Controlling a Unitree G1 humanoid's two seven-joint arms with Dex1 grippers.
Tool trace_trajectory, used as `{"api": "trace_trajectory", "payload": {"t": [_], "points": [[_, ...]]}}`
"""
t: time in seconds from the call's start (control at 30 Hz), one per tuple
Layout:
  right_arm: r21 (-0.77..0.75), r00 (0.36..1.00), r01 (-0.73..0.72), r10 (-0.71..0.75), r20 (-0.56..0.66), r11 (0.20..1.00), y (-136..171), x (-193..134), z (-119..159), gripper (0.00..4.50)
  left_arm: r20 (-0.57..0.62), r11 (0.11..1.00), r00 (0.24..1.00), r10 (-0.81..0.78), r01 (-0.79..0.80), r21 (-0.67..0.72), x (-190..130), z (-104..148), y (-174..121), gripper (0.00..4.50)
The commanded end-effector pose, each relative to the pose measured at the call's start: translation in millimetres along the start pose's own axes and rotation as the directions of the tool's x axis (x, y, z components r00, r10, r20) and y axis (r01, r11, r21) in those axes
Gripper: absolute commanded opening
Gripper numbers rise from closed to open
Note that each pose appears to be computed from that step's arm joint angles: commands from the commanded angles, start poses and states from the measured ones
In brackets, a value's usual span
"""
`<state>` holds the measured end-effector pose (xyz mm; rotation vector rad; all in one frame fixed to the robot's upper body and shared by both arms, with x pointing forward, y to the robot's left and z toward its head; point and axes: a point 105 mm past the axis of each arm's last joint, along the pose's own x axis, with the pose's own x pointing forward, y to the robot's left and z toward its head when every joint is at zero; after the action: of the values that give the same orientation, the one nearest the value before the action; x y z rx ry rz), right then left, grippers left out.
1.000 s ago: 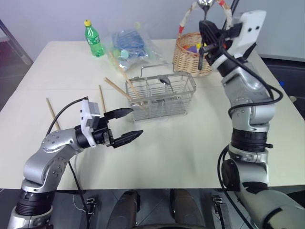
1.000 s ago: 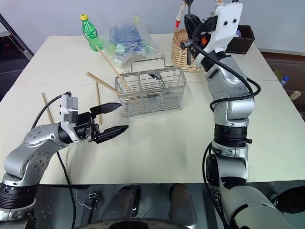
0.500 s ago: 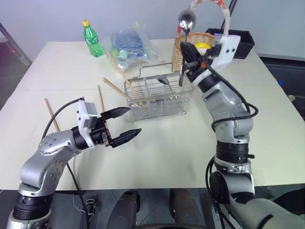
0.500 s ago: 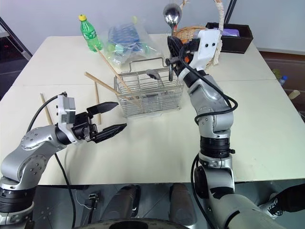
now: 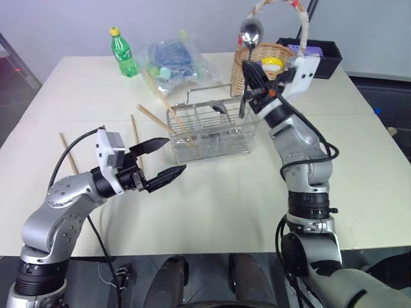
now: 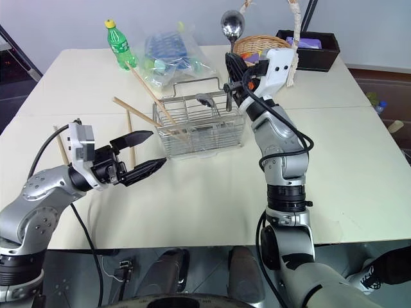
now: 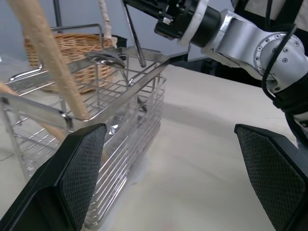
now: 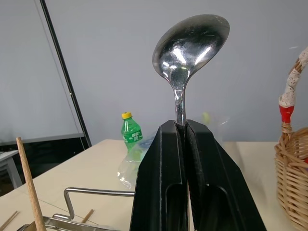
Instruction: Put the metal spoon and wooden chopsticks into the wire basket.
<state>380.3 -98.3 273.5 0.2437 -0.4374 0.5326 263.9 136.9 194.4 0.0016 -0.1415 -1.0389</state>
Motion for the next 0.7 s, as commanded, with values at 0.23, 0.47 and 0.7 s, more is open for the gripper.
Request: {"api": "trace_trajectory", "payload": {"t": [0.23, 0.47, 0.7], "points": [[-0.043, 0.998, -0.035, 0.038, 0.059, 0.998, 4, -2, 16, 3.55, 0.020, 0.998, 1.000, 0.017, -0.018, 0.067, -5, 16, 8, 4.50], [-0.080, 0.998, -0.035, 0.039, 0.055, 0.996, 1, -9, 21, 4.46, 0.020, 0.997, 1.000, 0.020, -0.022, 0.069, -5, 16, 10, 4.50], [-0.168, 0.995, -0.098, 0.100, 0.006, 0.981, -1, -20, 37, 4.46, 0.019, 0.995, 0.996, 0.089, -0.090, 0.053, -17, 17, 14, 4.50]]}}
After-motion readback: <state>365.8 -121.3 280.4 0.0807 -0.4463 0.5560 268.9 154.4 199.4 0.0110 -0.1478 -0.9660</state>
